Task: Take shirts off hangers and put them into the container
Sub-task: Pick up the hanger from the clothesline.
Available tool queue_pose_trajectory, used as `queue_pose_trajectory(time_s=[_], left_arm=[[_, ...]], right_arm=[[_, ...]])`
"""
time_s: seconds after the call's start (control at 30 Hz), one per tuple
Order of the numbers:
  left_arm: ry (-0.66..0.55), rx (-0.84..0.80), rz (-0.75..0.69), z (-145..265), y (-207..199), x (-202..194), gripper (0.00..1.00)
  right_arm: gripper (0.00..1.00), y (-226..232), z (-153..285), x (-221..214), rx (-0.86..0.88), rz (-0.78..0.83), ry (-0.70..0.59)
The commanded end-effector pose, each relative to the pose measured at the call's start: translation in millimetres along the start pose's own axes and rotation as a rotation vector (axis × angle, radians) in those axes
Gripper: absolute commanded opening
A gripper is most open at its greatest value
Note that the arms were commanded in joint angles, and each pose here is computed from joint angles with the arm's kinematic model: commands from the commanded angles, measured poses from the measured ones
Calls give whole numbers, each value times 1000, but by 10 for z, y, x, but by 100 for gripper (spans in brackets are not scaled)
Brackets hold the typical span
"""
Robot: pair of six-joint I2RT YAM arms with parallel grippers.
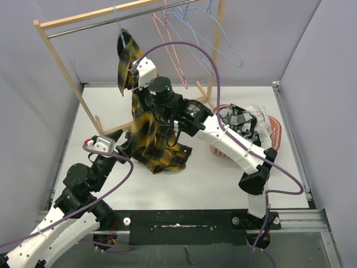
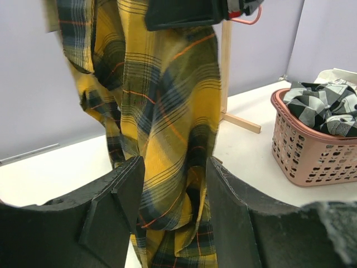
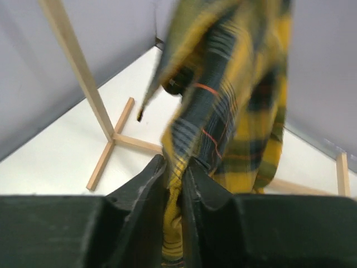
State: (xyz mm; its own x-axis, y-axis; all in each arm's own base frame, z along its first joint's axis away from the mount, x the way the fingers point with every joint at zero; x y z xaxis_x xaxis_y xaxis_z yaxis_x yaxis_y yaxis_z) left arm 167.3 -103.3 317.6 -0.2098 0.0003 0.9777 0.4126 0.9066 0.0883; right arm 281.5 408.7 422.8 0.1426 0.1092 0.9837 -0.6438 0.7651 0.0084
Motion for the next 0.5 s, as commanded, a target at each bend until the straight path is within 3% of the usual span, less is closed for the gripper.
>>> queue_pose_trajectory(time_s=[0.0, 0.13, 0.47], left_arm=[[-83, 16, 40, 9, 45, 255, 47], [-80, 18, 39, 7, 45, 251, 47], [-65, 11, 34, -22, 28, 224, 47]], right_arm=[[8, -347, 287, 343, -52, -89, -116], [0, -574, 427, 379, -94, -100, -135], [0, -739, 574, 598, -65, -120, -221]])
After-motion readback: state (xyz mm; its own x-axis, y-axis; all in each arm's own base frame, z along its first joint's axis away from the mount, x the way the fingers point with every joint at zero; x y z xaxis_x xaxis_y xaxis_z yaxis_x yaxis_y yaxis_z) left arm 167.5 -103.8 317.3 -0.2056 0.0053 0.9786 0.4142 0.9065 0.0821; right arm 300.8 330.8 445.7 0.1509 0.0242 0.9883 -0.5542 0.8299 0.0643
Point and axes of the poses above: each gripper's point midway between its finger pads, its own z axis back along the fingers, its own y axis along the line the jaws close on, x = y × z, the point moved 6 cm from there along z, back along the fingers, and after that the axes turned 4 degrees about -z, right-handed, at the moved point
